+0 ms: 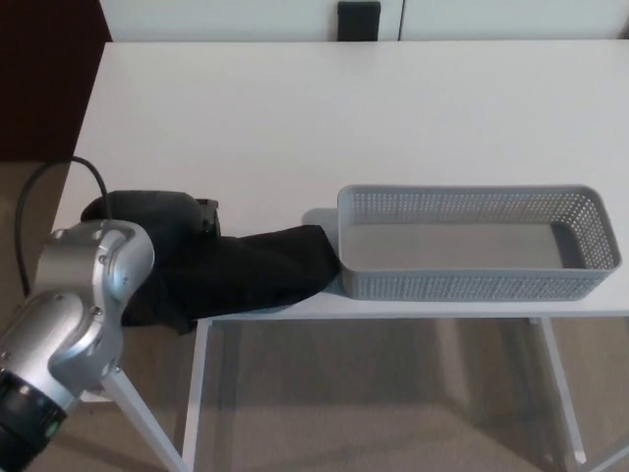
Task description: The robot walk towards a table in front and pick up a black pencil case on the left hand side and put the pencil case into a small container on the right hand side
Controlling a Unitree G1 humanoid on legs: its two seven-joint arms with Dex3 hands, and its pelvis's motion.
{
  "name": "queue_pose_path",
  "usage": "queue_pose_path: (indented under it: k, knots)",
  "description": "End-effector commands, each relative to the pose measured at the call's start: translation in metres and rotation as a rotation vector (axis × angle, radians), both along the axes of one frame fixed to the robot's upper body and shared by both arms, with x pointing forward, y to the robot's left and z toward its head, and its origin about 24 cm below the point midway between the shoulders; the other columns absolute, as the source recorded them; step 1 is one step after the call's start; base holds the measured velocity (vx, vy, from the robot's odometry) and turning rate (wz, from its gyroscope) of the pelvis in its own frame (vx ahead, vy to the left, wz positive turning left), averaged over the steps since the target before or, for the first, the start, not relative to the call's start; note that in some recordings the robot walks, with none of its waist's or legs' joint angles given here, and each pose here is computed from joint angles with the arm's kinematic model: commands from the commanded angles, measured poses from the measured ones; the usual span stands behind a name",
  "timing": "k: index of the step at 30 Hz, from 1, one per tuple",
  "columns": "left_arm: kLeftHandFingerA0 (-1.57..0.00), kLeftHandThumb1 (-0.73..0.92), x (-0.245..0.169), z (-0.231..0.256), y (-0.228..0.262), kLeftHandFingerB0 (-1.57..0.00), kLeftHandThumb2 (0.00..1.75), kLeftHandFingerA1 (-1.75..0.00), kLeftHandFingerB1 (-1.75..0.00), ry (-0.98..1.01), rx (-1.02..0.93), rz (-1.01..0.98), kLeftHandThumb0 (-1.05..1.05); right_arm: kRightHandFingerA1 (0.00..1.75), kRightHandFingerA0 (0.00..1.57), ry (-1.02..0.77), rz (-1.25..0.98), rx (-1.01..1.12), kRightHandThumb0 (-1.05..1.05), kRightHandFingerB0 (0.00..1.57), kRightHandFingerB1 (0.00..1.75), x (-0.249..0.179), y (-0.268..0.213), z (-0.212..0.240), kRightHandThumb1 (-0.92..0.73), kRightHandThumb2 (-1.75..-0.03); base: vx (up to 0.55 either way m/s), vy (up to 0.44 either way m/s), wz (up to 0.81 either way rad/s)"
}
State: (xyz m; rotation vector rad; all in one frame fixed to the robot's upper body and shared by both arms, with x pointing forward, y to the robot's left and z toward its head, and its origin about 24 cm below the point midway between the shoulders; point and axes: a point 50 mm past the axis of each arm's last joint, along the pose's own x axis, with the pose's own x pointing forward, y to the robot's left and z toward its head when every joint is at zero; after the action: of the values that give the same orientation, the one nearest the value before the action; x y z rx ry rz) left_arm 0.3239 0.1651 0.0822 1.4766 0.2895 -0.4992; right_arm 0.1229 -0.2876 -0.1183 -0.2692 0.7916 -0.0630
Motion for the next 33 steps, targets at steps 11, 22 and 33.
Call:
queue_pose_path:
  k: [11, 22, 33]
  knots:
    - [-0.72, 0.63, 0.006, 0.031, 0.005, -0.53, 0.57, -1.75, -1.62, -0.111, -0.085, -0.028, -0.17, 0.55, 0.86, -0.006, 0.017, -0.04, -0.59, 0.66, 0.45, 0.001, -0.007, 0.003, -0.54, -0.57, 0.0, 0.0, 0.0]
    - [-0.75, 0.63, 0.016, 0.058, 0.051, -0.57, 0.54, -1.75, -1.56, -0.169, -0.002, 0.046, -0.21, 0.55, 0.9, -0.028, 0.019, -0.043, -0.6, 0.68, 0.46, 0.01, -0.01, 0.008, -0.52, -0.57, 0.0, 0.0, 0.0]
    - [-0.73, 0.64, 0.023, 0.09, 0.036, -0.56, 0.55, -1.75, -1.59, -0.189, -0.065, 0.037, -0.22, 0.55, 0.92, -0.027, 0.016, -0.055, -0.61, 0.71, 0.46, 0.01, -0.01, 0.007, -0.53, -0.57, 0.0, 0.0, 0.0]
